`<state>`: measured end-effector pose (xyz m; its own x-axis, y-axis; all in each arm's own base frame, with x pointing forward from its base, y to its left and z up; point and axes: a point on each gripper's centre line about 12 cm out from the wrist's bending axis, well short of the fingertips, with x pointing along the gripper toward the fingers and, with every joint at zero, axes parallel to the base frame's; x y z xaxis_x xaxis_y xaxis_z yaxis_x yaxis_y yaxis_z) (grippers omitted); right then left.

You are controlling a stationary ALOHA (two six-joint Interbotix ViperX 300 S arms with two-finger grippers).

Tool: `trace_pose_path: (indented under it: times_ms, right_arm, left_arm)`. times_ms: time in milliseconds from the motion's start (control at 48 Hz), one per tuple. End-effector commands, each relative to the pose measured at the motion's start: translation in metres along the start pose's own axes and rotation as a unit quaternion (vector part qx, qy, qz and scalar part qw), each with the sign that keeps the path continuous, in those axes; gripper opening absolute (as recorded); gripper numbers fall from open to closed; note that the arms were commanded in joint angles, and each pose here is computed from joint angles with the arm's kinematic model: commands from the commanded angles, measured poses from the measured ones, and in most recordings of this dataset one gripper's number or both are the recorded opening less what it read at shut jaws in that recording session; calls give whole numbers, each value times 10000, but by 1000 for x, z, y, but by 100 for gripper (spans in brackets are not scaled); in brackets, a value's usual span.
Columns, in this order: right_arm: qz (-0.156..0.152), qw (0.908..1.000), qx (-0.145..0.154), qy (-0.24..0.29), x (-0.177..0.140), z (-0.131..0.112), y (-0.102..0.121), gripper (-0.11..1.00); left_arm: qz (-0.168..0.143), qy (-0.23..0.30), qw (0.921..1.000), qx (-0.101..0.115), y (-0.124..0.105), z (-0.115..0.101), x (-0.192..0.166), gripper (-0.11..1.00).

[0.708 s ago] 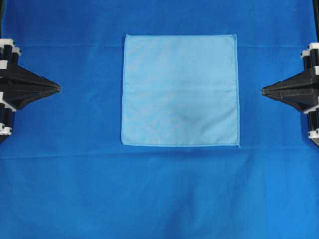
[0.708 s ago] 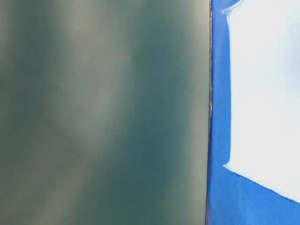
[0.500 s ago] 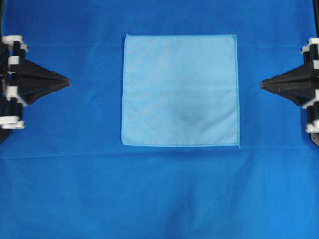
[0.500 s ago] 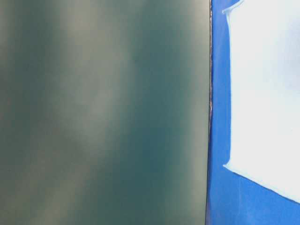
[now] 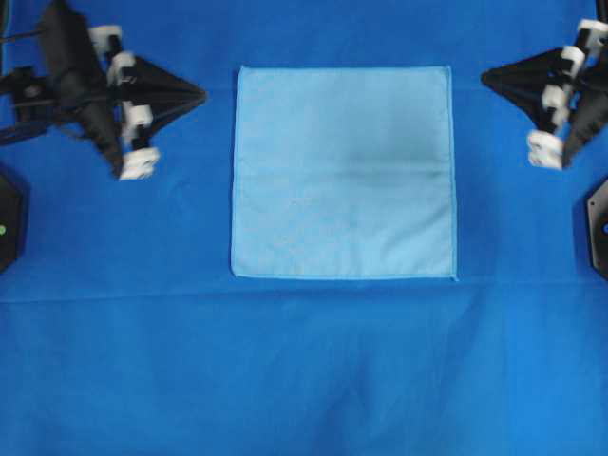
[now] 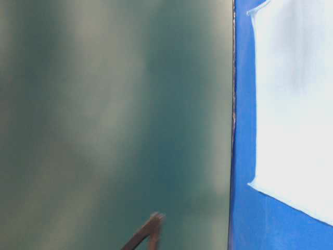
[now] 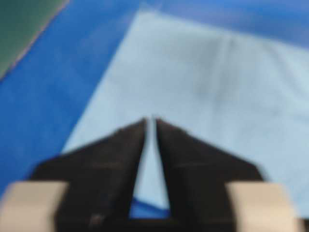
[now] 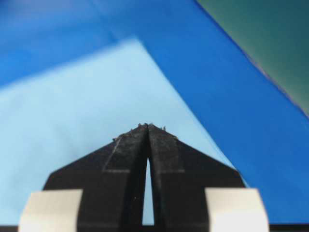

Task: Fold the light blue towel.
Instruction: 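Move both grippers to the far corners of the light blue towel, then grasp the far towel corners with left and right grippers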

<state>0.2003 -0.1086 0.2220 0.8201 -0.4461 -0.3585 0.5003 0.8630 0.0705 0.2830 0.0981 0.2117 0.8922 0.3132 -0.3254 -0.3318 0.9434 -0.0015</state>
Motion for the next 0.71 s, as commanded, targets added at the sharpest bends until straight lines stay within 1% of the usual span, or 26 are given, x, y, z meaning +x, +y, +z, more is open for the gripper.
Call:
trace_pose_path:
  times_ms: [0, 83, 104, 167, 187, 229, 333, 416, 500, 687]
  right_arm:
    - [-272, 9992, 88, 295, 17, -6, -13, 8]
    - [-458, 9968, 143, 643, 33, -16, -24, 33]
    - [-503, 9958, 151, 747, 37, -20, -27, 41]
    - [-625, 9921, 173, 1070, 50, -32, -35, 58]
    - [-658, 9913, 179, 1129, 54, -34, -38, 62]
    - [-695, 9896, 170, 1250, 61, -39, -42, 63]
    - [-748, 9869, 127, 1427, 81, -50, -49, 58]
    - [-822, 9846, 141, 1539, 92, -58, -57, 59]
    - [-891, 9819, 160, 1666, 101, -65, -64, 59]
    - [-1008, 9775, 200, 1844, 116, -77, -78, 59]
  left_arm:
    - [182, 138, 9997, -56, 12, -2, 21, 31]
    - [383, 375, 9985, -136, 27, -14, 41, 56]
    - [426, 406, 9982, -153, 30, -17, 45, 62]
    - [568, 513, 9968, -214, 42, -25, 56, 78]
    - [632, 558, 9961, -241, 47, -30, 62, 81]
    - [717, 596, 9953, -278, 54, -36, 69, 85]
    - [908, 687, 9928, -363, 71, -49, 83, 84]
    - [1038, 800, 9904, -429, 84, -62, 94, 84]
    - [1111, 906, 9885, -474, 91, -73, 102, 84]
    - [1169, 1125, 9853, -529, 100, -92, 118, 84]
